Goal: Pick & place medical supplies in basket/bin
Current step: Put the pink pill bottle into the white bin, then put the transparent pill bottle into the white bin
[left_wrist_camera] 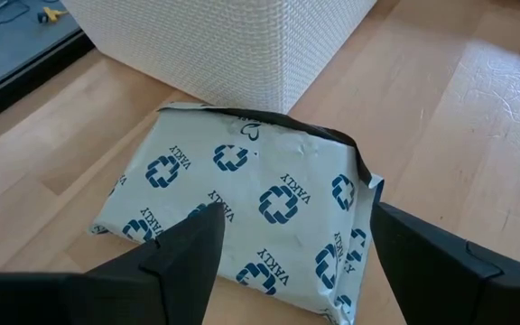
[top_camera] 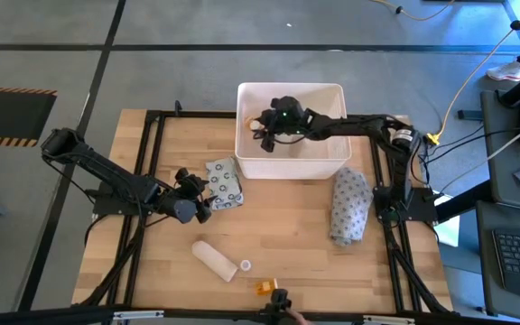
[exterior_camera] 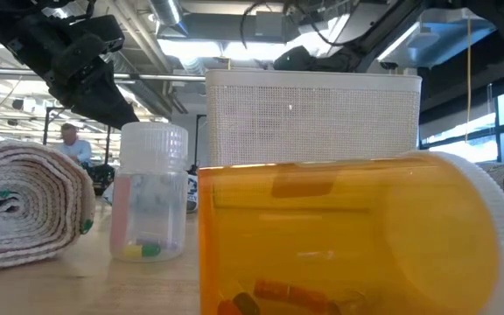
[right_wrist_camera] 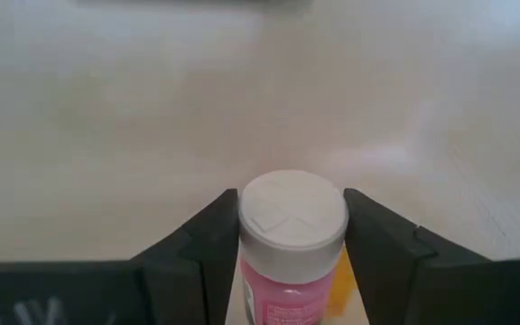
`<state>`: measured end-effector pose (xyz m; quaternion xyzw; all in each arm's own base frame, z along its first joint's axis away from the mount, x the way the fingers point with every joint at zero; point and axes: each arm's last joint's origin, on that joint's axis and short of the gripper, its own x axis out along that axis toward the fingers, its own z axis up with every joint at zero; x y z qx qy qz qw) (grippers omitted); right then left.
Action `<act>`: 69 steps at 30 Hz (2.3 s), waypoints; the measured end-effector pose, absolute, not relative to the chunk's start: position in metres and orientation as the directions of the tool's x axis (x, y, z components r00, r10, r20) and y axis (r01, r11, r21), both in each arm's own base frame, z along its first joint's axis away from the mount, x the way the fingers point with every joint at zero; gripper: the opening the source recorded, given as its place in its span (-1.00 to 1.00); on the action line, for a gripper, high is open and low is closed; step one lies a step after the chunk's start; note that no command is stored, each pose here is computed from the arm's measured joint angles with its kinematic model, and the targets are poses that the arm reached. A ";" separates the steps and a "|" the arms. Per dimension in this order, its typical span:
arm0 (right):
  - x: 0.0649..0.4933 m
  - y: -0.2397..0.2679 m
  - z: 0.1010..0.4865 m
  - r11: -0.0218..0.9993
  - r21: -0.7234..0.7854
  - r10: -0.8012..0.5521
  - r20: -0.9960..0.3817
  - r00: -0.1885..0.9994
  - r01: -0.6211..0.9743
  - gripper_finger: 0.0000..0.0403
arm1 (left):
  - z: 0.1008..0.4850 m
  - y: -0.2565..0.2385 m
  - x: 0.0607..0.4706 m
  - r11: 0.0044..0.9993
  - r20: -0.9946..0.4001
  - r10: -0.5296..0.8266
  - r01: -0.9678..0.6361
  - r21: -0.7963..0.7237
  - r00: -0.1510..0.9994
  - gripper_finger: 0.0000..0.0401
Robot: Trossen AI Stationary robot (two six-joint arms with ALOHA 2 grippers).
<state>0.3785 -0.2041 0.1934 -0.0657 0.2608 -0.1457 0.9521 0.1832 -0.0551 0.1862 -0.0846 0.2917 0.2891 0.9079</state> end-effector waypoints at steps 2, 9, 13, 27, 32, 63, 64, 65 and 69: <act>0.378 -0.206 0.191 0.946 -0.205 -0.319 -0.483 0.815 0.249 -0.15 | 0.186 -0.055 0.183 0.819 -0.578 0.475 -0.574 0.015 0.663 0.34; 0.377 -0.204 0.193 0.965 -0.143 -0.261 -0.487 0.834 0.219 -0.15 | 0.186 -0.055 0.183 0.818 -0.579 0.476 -0.575 0.015 0.663 0.35; 0.378 -0.196 0.188 0.974 -0.124 -0.228 -0.531 0.816 0.192 -0.15 | 0.186 -0.055 0.183 0.818 -0.578 0.476 -0.575 0.015 0.663 0.35; 0.365 -0.174 0.155 0.981 -0.028 -0.188 -0.374 0.908 0.192 -0.15 | 0.186 -0.055 0.183 0.818 -0.578 0.476 -0.575 0.015 0.662 0.35; 0.359 -0.171 0.147 0.980 -0.003 -0.186 -0.387 0.903 0.200 -0.15 | 0.186 -0.055 0.183 0.818 -0.578 0.476 -0.575 0.015 0.663 0.35; 0.338 -0.164 0.246 0.944 -0.094 -0.327 -0.143 0.934 0.316 0.46 | 0.186 -0.055 0.183 0.819 -0.578 0.474 -0.574 0.010 0.665 0.35; 0.334 -0.161 0.258 0.944 -0.101 -0.326 -0.120 0.938 0.316 0.46 | 0.186 -0.055 0.183 0.819 -0.578 0.474 -0.574 0.010 0.665 0.35; 0.330 -0.157 0.269 0.944 -0.114 -0.322 -0.090 0.943 0.311 0.46 | 0.186 -0.055 0.183 0.819 -0.578 0.474 -0.574 0.010 0.665 0.35; 0.314 -0.125 0.311 0.942 -0.220 -0.262 -0.008 0.965 0.254 0.46 | 0.186 -0.055 0.183 0.819 -0.578 0.473 -0.574 0.010 0.665 0.34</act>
